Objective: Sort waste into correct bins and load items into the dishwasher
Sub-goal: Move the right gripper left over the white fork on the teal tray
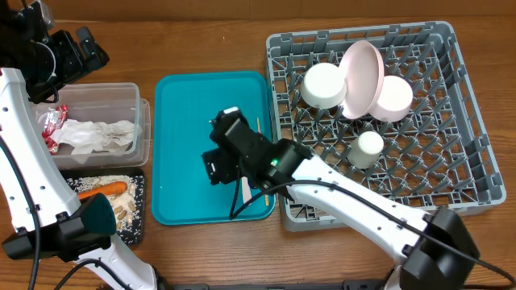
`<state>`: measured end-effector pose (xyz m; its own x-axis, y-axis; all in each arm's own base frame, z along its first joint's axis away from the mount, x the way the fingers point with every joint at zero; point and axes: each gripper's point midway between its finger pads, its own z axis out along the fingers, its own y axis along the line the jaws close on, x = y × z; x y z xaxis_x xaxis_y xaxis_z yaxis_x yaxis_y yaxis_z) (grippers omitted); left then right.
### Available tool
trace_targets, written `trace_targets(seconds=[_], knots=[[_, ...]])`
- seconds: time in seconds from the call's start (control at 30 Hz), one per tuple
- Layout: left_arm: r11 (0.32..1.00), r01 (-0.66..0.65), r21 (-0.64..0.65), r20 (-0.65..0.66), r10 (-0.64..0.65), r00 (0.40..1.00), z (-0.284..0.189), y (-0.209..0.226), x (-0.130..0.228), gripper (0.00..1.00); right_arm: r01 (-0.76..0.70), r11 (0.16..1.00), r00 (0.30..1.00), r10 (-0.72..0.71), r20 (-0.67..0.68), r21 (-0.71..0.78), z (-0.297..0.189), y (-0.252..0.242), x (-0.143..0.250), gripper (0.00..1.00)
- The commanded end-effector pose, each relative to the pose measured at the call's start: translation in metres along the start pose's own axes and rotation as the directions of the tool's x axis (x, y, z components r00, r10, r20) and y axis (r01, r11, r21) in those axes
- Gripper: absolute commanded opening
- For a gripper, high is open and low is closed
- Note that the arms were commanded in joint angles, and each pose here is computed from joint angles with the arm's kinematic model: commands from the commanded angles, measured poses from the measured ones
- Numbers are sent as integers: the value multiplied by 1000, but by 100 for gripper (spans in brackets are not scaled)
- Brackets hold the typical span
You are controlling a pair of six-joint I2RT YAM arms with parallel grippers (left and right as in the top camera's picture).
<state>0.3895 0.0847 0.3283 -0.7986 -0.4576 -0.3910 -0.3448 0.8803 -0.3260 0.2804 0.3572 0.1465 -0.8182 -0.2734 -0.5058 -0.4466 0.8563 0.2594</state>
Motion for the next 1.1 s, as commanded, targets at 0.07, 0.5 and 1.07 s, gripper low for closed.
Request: trace_targets(seconds=[0.07, 0.5, 1.07], knots=[[1000, 4, 12, 8, -4, 1000, -4, -2, 0, 100, -112, 994, 989, 111, -98, -6, 31, 2, 21, 87], [1000, 4, 12, 8, -4, 1000, -4, -2, 0, 100, -322, 916, 915, 366, -170, 240, 86, -39, 66, 58], [1000, 3, 12, 8, -3, 1000, -4, -2, 0, 100, -411, 874, 854, 469, -226, 258, 88, -39, 81, 60]])
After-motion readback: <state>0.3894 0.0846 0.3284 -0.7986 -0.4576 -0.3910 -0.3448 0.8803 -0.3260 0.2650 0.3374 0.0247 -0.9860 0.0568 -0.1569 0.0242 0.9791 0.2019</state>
